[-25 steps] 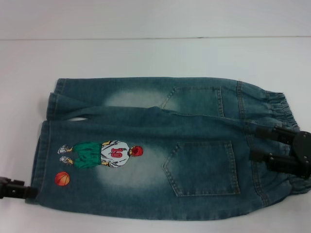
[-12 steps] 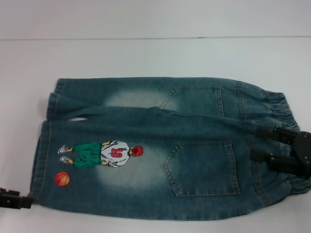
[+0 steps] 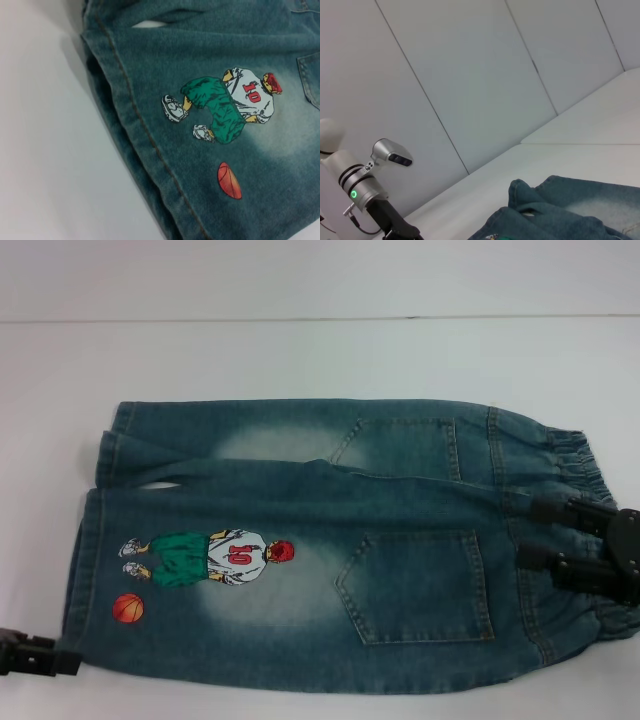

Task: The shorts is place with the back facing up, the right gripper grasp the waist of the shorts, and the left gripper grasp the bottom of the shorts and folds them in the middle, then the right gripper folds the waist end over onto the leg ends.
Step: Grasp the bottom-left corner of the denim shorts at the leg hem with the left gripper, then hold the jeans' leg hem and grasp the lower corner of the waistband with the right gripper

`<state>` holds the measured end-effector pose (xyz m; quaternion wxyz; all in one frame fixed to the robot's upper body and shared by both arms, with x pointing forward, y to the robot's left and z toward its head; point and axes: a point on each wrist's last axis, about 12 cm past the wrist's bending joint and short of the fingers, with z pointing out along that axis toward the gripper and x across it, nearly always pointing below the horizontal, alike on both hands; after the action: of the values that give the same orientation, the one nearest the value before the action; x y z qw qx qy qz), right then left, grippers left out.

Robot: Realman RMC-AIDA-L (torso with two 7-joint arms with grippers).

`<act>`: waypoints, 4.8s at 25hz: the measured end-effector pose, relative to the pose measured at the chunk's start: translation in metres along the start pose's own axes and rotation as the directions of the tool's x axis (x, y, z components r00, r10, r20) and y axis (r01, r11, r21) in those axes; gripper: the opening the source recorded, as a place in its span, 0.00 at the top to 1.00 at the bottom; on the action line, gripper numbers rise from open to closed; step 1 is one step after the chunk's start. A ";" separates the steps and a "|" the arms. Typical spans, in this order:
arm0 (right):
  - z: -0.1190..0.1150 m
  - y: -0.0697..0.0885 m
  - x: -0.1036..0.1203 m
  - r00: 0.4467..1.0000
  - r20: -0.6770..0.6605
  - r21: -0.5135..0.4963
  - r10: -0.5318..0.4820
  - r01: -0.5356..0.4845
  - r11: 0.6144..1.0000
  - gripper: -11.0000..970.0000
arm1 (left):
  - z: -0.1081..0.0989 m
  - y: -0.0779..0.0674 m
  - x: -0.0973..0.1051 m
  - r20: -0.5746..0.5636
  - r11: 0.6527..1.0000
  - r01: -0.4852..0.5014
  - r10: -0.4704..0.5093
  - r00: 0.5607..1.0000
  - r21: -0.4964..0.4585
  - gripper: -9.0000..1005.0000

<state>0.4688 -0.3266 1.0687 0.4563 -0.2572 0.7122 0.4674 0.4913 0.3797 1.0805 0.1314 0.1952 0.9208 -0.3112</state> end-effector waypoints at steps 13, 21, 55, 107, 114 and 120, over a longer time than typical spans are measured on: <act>-0.001 0.002 0.000 1.000 0.002 -0.010 0.001 -0.001 1.000 0.11 | 0.010 -0.004 -0.010 -0.009 0.999 -0.032 0.033 0.999 0.007 0.37; -0.002 0.003 0.001 1.000 0.003 -0.015 0.003 -0.003 1.000 0.11 | 0.011 -0.002 -0.016 0.014 1.000 -0.022 0.022 1.000 -0.005 0.46; -0.065 0.007 0.043 0.986 0.128 0.322 0.110 -0.147 0.935 0.11 | 0.010 -0.007 -0.023 0.064 0.999 -0.031 0.029 0.998 0.040 0.95; -0.063 0.005 0.065 0.937 0.013 0.351 0.349 -0.331 0.876 0.18 | 0.014 -0.011 -0.033 0.078 0.997 -0.038 0.032 0.996 0.064 0.95; -0.056 0.006 0.063 0.937 -0.004 0.310 0.348 -0.330 0.892 0.20 | 0.016 -0.012 -0.034 0.077 0.997 -0.037 0.032 0.997 0.069 0.95; -0.055 0.008 0.065 0.932 -0.017 0.302 0.362 -0.340 0.891 0.21 | 0.017 -0.012 -0.035 0.076 0.997 -0.039 0.034 0.996 0.072 0.95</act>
<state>0.4110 -0.3689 1.0224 0.3713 -0.0705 0.8244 0.4214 0.5194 0.3507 1.0865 0.1643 0.2049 0.8994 -0.3494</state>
